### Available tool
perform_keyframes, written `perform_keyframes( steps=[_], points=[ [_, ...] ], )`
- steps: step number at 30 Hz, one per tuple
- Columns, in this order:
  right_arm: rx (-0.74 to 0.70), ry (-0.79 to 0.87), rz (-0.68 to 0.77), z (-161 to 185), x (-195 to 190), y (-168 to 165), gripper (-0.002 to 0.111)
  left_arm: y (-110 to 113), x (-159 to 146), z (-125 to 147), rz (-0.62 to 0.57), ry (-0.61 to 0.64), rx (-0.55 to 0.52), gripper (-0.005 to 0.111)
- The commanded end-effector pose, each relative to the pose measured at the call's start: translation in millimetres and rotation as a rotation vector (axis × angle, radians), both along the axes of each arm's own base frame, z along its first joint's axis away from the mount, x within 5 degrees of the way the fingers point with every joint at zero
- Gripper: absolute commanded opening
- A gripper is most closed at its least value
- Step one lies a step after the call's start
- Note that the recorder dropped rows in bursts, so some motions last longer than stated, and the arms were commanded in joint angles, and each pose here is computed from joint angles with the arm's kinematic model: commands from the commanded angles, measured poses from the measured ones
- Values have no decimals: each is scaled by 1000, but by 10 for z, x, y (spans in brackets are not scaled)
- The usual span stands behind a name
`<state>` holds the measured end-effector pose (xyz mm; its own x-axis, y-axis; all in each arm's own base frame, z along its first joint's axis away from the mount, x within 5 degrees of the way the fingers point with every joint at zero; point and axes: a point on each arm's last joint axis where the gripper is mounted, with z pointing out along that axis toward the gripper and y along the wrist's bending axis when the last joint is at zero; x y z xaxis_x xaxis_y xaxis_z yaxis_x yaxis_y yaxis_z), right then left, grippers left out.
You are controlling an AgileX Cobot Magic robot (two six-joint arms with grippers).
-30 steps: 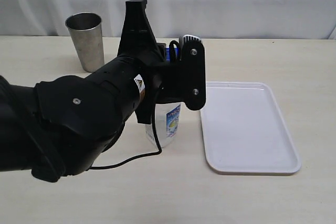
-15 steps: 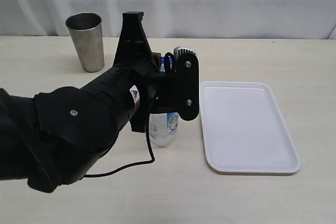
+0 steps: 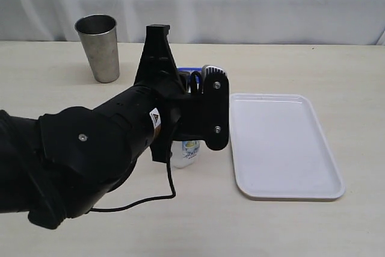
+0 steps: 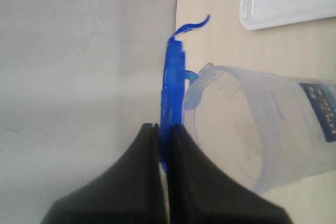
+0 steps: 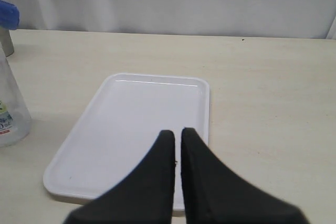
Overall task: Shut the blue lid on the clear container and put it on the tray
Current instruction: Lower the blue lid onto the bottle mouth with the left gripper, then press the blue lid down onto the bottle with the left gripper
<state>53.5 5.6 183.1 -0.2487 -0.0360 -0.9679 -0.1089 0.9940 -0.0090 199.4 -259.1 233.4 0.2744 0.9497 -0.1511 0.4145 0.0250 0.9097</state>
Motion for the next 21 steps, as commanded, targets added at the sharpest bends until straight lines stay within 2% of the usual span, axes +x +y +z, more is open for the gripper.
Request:
perform_keyframes(
  steps=[1,21],
  points=[
    [2,0,-5,-7,-2,-2,4,23,-28,-61,-1,16,6,0],
    [2,0,-5,-7,-2,-2,4,41,-61,-135,12,106,27,0]
  ],
)
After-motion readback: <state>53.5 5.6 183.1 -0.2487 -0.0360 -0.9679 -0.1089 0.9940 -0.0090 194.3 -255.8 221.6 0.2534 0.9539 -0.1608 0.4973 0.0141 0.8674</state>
